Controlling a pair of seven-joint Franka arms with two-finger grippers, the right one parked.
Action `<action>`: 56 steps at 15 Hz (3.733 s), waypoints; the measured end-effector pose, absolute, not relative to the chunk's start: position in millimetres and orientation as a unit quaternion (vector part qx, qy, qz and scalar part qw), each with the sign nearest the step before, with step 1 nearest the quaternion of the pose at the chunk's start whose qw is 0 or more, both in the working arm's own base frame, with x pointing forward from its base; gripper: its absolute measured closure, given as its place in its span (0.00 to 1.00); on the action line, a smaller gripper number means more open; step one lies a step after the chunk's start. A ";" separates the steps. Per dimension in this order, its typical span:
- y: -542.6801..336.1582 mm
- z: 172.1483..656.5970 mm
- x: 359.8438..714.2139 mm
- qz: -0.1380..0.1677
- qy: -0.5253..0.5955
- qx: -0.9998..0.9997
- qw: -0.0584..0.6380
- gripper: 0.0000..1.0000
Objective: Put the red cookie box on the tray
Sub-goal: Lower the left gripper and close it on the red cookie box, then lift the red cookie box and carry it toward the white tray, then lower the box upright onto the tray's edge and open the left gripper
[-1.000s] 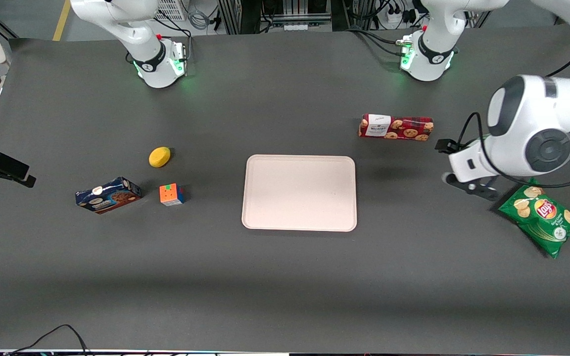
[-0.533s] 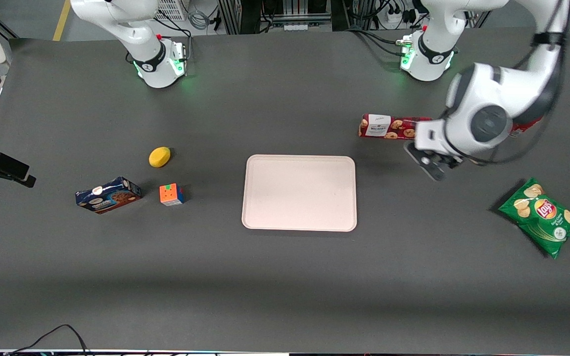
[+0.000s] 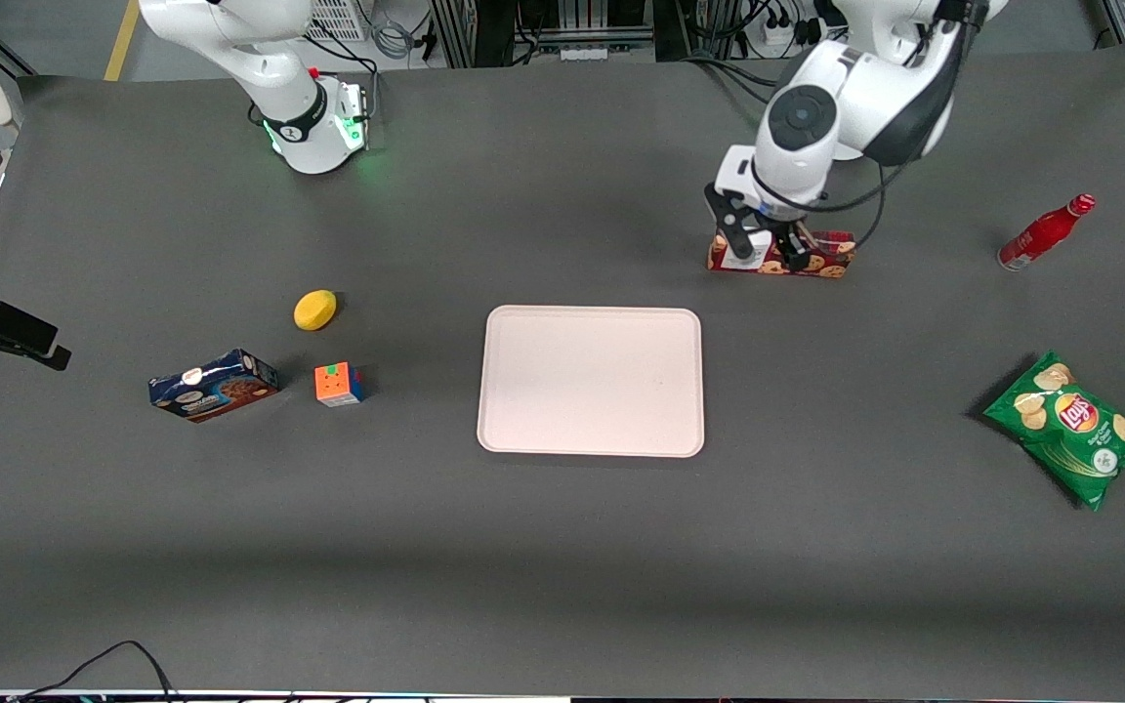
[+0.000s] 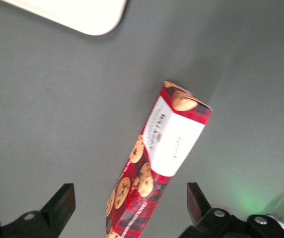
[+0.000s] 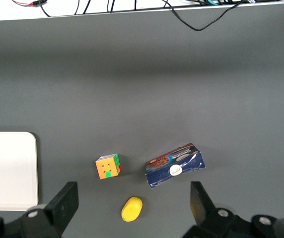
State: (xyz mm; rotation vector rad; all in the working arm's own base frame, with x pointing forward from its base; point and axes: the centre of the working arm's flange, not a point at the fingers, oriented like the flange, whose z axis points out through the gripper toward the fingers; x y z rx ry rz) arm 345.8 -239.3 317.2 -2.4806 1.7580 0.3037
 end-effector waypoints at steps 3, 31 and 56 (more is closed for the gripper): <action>-222.9 291.1 319.8 0.089 0.621 -0.777 0.049 0.00; -147.5 213.8 317.0 0.052 0.646 -0.761 0.005 0.78; -306.4 338.2 491.9 -0.027 0.095 -0.992 -0.077 0.84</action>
